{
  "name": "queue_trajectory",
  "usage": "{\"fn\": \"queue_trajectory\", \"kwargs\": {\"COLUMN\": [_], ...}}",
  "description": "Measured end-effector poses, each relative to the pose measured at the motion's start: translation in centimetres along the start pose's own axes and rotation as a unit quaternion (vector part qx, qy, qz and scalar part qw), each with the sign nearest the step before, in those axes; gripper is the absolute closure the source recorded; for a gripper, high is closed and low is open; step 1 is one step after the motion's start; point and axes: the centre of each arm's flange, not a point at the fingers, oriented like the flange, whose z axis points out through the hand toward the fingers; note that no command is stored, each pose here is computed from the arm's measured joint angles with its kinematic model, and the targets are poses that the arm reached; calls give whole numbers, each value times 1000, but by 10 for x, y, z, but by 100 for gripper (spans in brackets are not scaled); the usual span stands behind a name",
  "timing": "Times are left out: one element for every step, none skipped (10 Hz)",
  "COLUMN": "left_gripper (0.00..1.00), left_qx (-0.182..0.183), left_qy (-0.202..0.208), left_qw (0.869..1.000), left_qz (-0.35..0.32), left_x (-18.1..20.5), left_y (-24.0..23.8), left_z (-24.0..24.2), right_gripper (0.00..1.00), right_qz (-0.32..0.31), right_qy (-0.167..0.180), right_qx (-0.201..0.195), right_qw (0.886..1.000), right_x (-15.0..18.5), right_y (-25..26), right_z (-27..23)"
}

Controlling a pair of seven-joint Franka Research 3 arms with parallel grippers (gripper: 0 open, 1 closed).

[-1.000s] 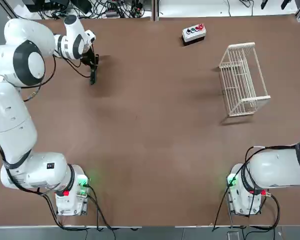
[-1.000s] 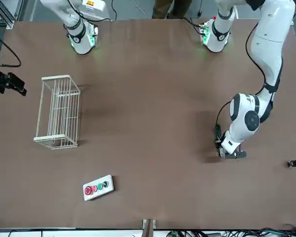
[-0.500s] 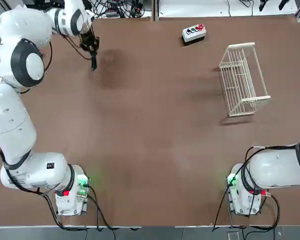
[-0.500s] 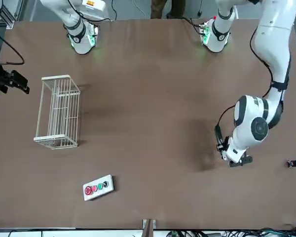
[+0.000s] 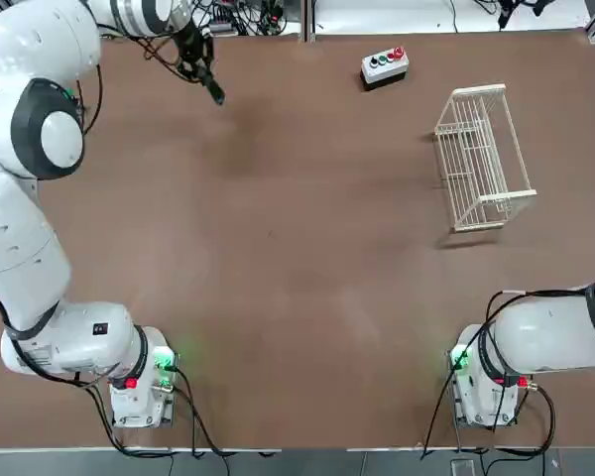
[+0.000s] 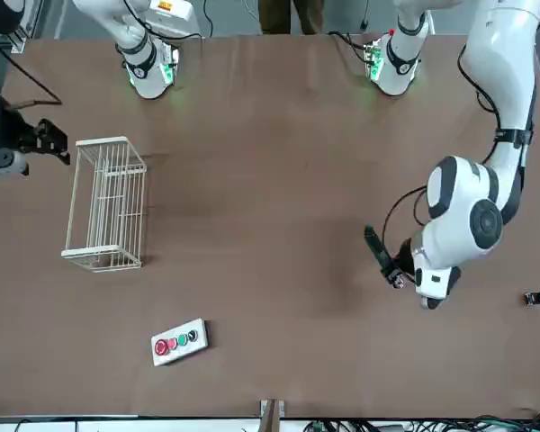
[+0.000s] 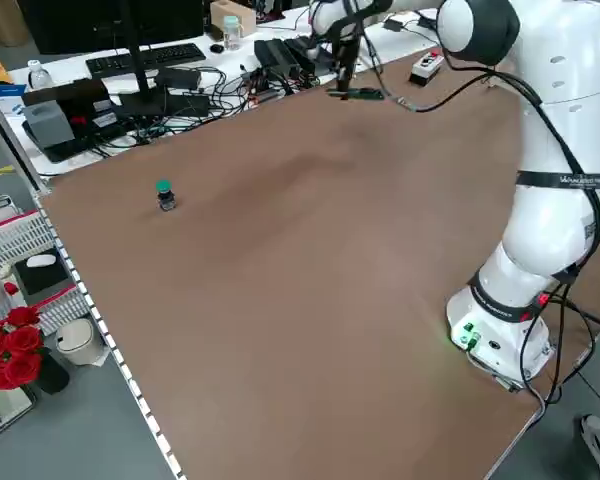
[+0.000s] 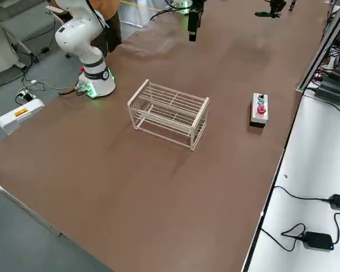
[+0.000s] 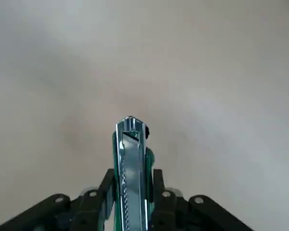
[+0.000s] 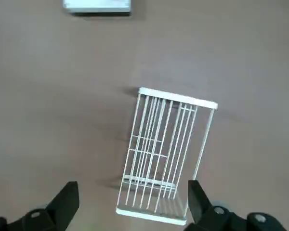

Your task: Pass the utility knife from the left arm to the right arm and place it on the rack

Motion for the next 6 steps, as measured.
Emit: {"fn": "queue_trajectory", "kwargs": {"left_gripper": [65,65,65,65,65,65], "left_qx": [-11,-22,-30,-35,-41,-45], "left_qy": [-11,-26,-49,-80,-112,-136], "left_qw": [998,994,986,976,965,956], "left_qz": [-57,-108,-158,-197,-232,-255], "left_x": [-33,-63,-93,-117,-138,-154], "left_y": [19,36,51,63,72,79], "left_z": [-8,-20,-37,-53,-68,-80], "right_gripper": [0,0,0,0,0,0], "right_qz": [-43,-93,-157,-228,-295,-351], "right_qy": [2,7,19,37,54,69], "right_qx": [0,0,-4,-10,-14,-13], "right_qw": [999,996,987,973,954,934], "right_x": [2,7,17,27,35,39], "right_y": [-6,-21,-50,-87,-126,-156], "right_z": [-1,-2,-4,-8,-12,-15]}}
